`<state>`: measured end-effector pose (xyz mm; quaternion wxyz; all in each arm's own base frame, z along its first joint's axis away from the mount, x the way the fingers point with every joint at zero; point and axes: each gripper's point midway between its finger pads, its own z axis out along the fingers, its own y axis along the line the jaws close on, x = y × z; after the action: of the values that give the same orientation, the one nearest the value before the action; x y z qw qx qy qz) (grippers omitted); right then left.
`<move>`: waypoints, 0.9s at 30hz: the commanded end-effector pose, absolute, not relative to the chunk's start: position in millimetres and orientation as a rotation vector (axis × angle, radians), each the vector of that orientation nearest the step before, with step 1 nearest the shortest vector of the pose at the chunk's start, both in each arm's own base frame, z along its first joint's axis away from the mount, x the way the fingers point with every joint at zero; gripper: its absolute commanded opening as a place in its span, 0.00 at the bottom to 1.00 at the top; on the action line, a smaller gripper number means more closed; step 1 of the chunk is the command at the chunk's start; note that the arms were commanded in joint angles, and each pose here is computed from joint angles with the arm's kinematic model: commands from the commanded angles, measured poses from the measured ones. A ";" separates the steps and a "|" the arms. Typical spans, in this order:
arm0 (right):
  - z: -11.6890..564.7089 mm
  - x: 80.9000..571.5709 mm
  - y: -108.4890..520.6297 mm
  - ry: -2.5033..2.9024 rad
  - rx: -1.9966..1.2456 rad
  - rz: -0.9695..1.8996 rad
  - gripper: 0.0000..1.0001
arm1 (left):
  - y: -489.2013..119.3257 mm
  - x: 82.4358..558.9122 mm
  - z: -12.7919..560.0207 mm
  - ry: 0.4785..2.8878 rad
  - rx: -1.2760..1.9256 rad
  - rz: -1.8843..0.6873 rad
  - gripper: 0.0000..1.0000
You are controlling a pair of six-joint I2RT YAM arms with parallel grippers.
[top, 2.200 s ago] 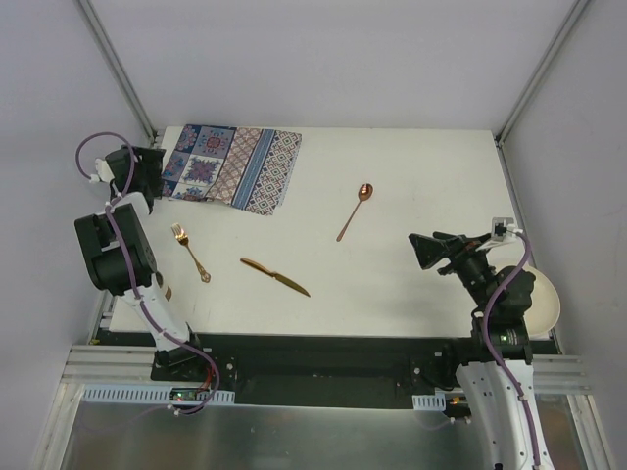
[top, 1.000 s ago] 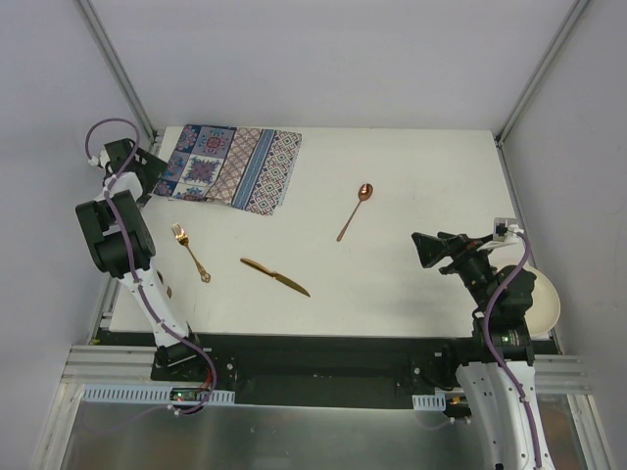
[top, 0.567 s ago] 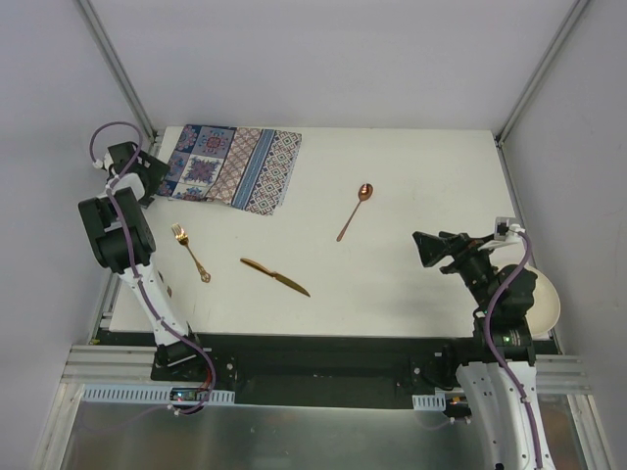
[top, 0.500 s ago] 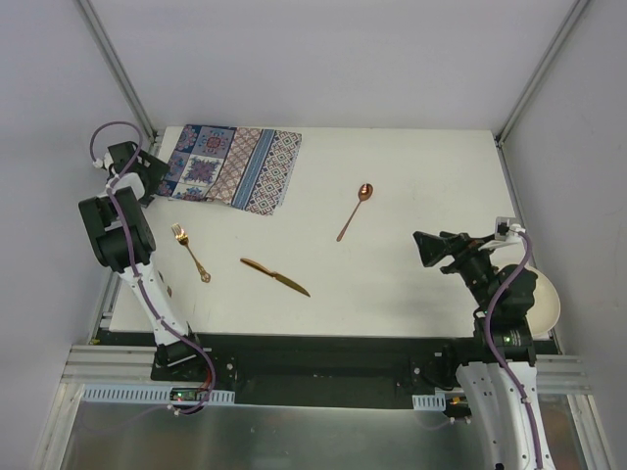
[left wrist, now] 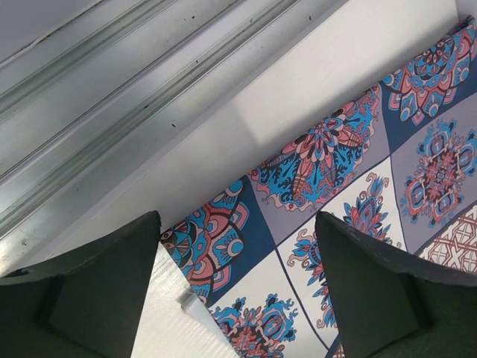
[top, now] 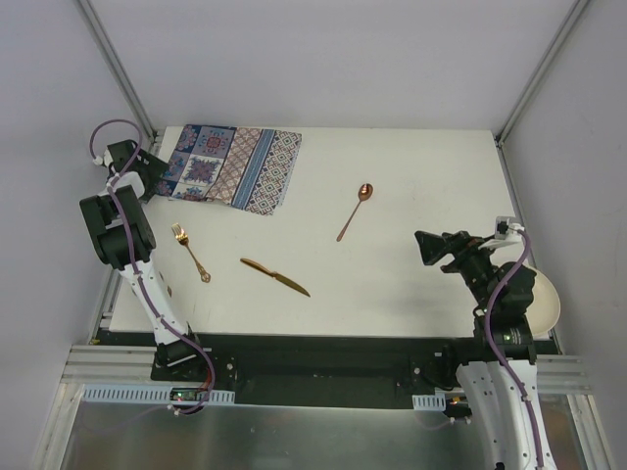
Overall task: Set the dinner table for one person
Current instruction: Pick up the spoon from the center of the board.
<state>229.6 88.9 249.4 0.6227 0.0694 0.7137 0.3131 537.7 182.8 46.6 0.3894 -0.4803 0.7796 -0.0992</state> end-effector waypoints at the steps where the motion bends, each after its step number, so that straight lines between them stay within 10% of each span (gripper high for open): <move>1: 274.3 231.3 87.1 1.585 0.144 0.703 0.96 | 173.1 536.6 39.9 2.021 -1.211 -0.279 0.80; 16: 272.0 235.3 84.0 1.582 0.179 0.699 0.96 | 163.8 535.3 47.5 2.032 -1.185 -0.329 0.01; 25: 249.2 250.3 78.7 1.707 0.254 0.661 0.96 | 166.0 537.0 59.5 2.017 -1.165 -0.324 0.01; 27: 245.2 254.4 80.5 1.742 0.255 0.663 0.96 | 168.3 536.8 62.3 2.014 -1.157 -0.318 0.23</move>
<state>248.1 80.3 227.9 0.5884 0.1074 0.7487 0.2860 528.3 173.8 34.3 0.3660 -0.4764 0.7919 -0.1092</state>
